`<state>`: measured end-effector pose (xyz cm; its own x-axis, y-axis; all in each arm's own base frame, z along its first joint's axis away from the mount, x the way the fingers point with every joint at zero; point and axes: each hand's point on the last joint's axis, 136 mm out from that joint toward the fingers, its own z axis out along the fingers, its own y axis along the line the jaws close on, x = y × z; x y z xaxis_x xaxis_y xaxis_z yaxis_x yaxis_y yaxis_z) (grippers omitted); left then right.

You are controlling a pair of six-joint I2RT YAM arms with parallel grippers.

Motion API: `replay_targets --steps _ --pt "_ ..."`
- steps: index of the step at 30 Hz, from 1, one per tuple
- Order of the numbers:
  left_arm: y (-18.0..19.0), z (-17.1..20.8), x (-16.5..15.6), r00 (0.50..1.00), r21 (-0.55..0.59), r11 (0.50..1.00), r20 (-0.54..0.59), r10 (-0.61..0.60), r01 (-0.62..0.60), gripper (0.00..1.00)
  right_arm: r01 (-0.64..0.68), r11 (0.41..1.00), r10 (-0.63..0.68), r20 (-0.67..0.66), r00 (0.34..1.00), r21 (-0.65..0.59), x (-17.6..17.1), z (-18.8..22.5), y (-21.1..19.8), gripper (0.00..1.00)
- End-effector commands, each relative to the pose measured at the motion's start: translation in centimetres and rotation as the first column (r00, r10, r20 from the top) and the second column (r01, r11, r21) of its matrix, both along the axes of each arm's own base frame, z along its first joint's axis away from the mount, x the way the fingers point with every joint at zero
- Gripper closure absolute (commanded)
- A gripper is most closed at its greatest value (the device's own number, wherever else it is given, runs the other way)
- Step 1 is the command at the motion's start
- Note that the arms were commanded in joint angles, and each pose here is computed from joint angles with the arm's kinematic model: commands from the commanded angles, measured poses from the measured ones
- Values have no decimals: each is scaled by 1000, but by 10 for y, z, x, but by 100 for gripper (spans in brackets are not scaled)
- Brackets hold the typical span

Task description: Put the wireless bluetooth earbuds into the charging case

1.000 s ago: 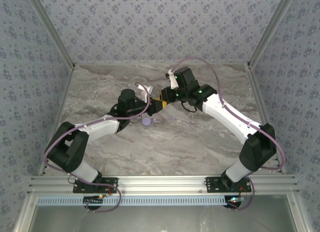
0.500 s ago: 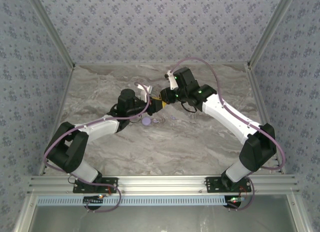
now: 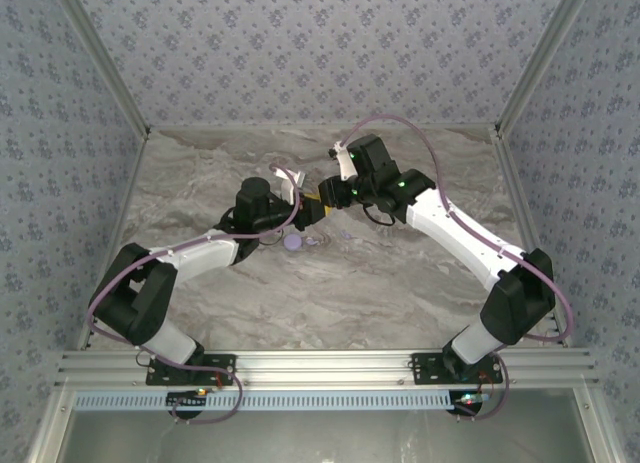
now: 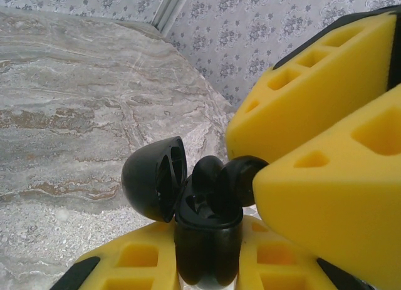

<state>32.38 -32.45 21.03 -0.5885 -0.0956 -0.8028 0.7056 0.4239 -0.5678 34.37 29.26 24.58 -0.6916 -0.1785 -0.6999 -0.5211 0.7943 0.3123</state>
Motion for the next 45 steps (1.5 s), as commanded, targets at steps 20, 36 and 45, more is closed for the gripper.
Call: replay_targets --steps 20,36,45 --pt "-6 34 -26 982 -18 993 153 -109 113 84 5 1000 -5 11 1000 16 -1 23 -3 57" --pt "-7 30 -25 983 -4 994 149 -107 109 85 0 999 -1 24 1000 40 0 37 -2 56" --pt "-2 28 -24 982 18 997 173 -83 81 85 75 996 -78 72 994 41 0 58 -27 55"
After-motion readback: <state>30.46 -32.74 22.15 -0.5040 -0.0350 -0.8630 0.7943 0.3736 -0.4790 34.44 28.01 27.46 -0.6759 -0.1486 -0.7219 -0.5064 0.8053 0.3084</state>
